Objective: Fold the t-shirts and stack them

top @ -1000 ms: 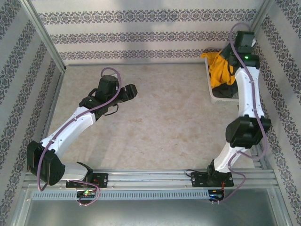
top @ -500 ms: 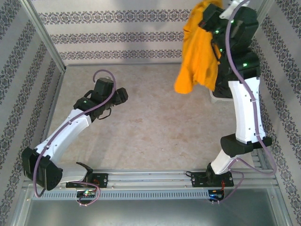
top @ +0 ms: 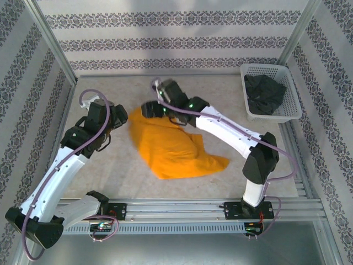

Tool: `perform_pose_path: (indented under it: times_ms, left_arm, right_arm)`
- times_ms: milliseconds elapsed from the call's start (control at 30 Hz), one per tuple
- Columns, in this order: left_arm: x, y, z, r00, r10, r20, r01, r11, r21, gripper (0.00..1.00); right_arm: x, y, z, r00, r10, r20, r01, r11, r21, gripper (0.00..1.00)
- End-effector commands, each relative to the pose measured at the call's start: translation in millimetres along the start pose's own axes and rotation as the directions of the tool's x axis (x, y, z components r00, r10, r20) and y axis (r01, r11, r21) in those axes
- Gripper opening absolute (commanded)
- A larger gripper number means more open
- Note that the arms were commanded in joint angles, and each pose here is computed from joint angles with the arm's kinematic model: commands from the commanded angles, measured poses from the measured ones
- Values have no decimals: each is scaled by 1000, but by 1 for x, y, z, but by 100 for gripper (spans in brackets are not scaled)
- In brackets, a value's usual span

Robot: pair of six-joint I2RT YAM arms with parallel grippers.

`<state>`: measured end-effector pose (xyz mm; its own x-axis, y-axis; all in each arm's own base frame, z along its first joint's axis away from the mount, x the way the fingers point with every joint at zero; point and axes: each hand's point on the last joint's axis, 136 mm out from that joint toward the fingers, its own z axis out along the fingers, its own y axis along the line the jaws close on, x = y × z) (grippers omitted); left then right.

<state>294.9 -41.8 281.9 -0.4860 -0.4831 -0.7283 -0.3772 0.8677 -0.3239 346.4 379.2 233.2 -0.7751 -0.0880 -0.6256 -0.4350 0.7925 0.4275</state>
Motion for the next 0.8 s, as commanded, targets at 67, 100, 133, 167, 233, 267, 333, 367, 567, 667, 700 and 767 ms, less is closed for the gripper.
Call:
perform_pose_path:
  times_ms: [67,100,133,167,233,267,333,367,567,667,700,767]
  left_arm:
    - [39,33,14,991,-11,-131,-4,994,-110,85]
    - [46,35,18,986,-23,-162,4,993,-117,84]
    - [51,38,23,982,-40,-187,17,992,-123,84]
    - [59,42,29,973,-66,-220,39,991,-127,83]
    - [72,49,41,952,-129,-277,93,986,-140,81]
    - [79,52,48,938,-158,-308,118,982,-147,80]
    - [89,55,60,914,-197,-355,152,977,-151,78]
    - [95,54,66,902,-209,-378,164,975,-149,76]
    - [124,59,94,843,-239,-482,172,969,-179,74]
    - [125,63,99,836,-253,-487,180,965,-193,74]
    - [124,63,100,836,-254,-486,182,964,-192,74]
    - [122,63,101,837,-251,-485,179,965,-191,74]
  right_arm:
    - [9,-75,-52,987,156,43,-160,982,101,65]
    - [25,-93,-53,984,179,12,-179,974,140,64]
    - [39,-109,-55,981,195,-8,-191,965,181,64]
    - [57,-125,-57,975,218,-38,-204,952,227,63]
    - [91,-150,-61,963,257,-80,-224,928,298,64]
    - [110,-163,-62,951,290,-104,-241,912,331,64]
    - [140,-180,-62,930,337,-146,-263,889,376,65]
    - [154,-185,-61,918,357,-170,-270,880,391,65]
    - [197,-165,-39,890,289,-352,-152,917,370,66]
    - [218,-147,-29,853,248,-460,-95,939,331,64]
    - [224,-142,-29,843,231,-486,-74,944,321,63]
    - [234,-138,-32,828,211,-520,-44,948,315,63]
